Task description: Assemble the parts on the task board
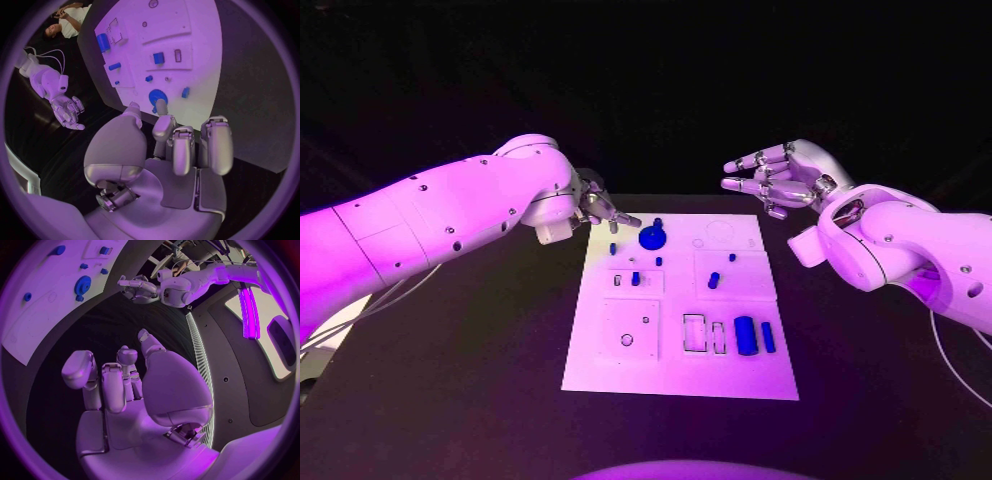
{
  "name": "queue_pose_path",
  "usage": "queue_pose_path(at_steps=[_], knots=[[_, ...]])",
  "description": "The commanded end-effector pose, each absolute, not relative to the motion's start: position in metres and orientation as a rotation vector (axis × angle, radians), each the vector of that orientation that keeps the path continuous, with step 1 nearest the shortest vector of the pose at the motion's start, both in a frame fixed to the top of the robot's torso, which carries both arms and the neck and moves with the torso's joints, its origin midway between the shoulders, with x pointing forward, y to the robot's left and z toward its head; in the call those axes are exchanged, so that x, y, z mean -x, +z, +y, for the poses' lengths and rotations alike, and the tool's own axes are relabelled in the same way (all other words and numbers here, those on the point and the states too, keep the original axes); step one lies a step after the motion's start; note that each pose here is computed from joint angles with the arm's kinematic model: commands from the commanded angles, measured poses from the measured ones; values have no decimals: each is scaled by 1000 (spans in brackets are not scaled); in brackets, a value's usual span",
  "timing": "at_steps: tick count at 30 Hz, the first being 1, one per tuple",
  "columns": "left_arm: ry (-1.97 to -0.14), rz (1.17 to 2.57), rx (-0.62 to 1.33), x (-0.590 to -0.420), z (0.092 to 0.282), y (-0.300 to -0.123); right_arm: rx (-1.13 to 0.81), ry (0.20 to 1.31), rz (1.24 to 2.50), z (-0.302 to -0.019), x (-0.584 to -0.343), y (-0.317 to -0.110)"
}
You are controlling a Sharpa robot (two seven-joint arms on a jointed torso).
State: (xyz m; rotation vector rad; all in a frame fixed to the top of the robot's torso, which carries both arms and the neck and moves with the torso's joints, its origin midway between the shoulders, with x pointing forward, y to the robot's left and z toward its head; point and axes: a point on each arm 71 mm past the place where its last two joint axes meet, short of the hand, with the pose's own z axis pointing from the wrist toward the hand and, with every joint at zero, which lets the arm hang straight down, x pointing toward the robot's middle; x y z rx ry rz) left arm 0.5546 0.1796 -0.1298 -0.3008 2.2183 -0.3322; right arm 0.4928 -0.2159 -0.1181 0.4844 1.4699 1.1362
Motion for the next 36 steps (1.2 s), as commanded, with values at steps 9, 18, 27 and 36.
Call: queue_pose_path(at_steps=[9, 18, 27, 36], knots=[[-270, 2239, 278, -587, 184, -133, -478, 1141, 1477, -215, -494, -119], [-196, 2255, 244, -598, 180, -148, -480, 1146, 1478, -213, -494, -119], [-168, 2286, 232, -602, 183, -157, -519, 1158, 1485, -214, -495, -121], [-156, 2337, 216, -601, 181, -163, -518, 1159, 1487, -213, -495, -121]])
